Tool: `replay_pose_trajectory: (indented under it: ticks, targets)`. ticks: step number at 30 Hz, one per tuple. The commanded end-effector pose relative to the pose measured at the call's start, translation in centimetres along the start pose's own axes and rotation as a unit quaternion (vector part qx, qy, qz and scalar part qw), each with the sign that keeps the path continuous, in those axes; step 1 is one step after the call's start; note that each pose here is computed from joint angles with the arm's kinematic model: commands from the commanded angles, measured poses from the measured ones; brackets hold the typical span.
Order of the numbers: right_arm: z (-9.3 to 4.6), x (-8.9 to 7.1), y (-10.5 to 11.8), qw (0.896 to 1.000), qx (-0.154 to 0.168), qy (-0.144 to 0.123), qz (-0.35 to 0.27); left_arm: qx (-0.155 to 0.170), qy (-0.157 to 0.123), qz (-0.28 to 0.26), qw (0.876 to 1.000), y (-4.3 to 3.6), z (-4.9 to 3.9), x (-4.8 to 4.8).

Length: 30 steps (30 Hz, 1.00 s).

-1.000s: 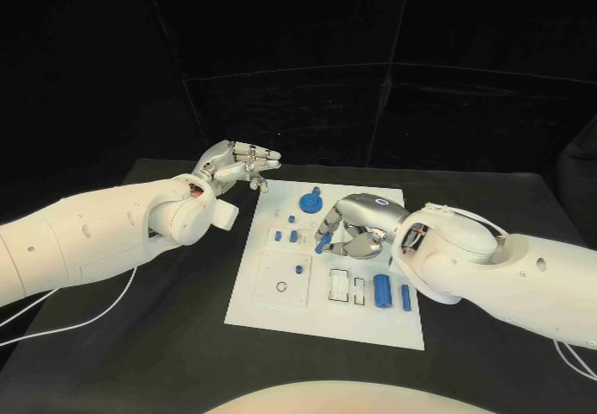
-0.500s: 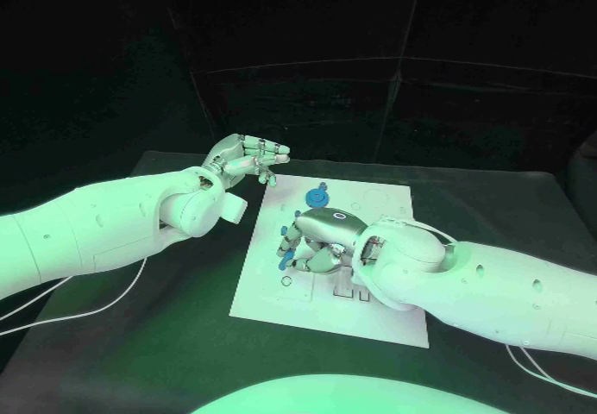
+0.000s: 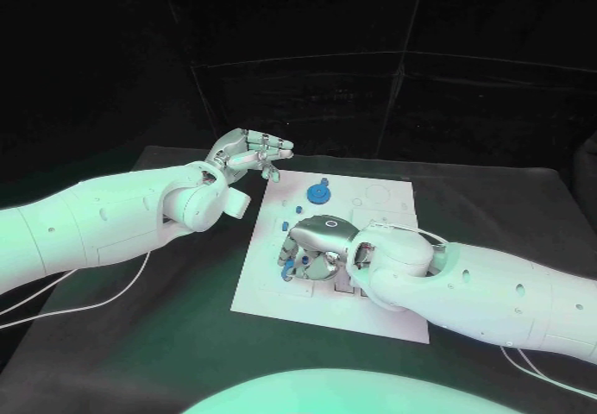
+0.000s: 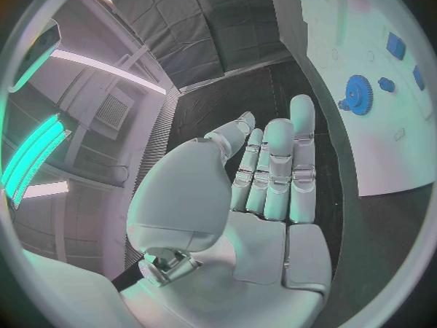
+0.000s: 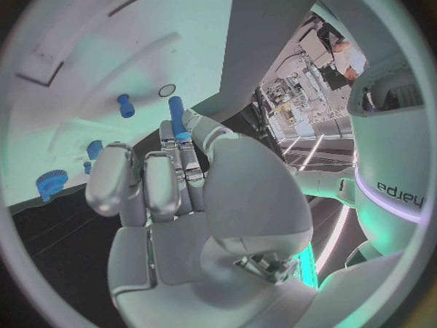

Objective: Assemble the parts on the task board

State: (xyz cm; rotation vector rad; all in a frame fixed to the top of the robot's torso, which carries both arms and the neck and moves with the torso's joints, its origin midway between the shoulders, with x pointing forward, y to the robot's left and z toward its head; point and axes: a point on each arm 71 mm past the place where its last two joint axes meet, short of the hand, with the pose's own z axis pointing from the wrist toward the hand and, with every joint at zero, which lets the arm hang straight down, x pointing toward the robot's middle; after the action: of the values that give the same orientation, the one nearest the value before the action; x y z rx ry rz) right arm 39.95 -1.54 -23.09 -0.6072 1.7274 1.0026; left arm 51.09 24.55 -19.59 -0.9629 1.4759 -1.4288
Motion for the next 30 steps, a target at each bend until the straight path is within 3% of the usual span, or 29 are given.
replay_pose_trajectory:
  ticks: [1,15,30]
  targets:
    - [0.1,0.3,0.0,0.999,0.005,0.024,-0.024,0.004,0.005,-0.004,1.0,-0.17,0.09,0.15]
    - [0.4,0.7,-0.3,0.998,0.027,0.033,-0.048,0.003,0.006,-0.004,1.0,-0.15,0.13,0.17]
    - [0.6,1.9,0.7,0.997,0.016,0.04,-0.07,0.003,0.006,-0.004,1.0,-0.14,0.14,0.18]
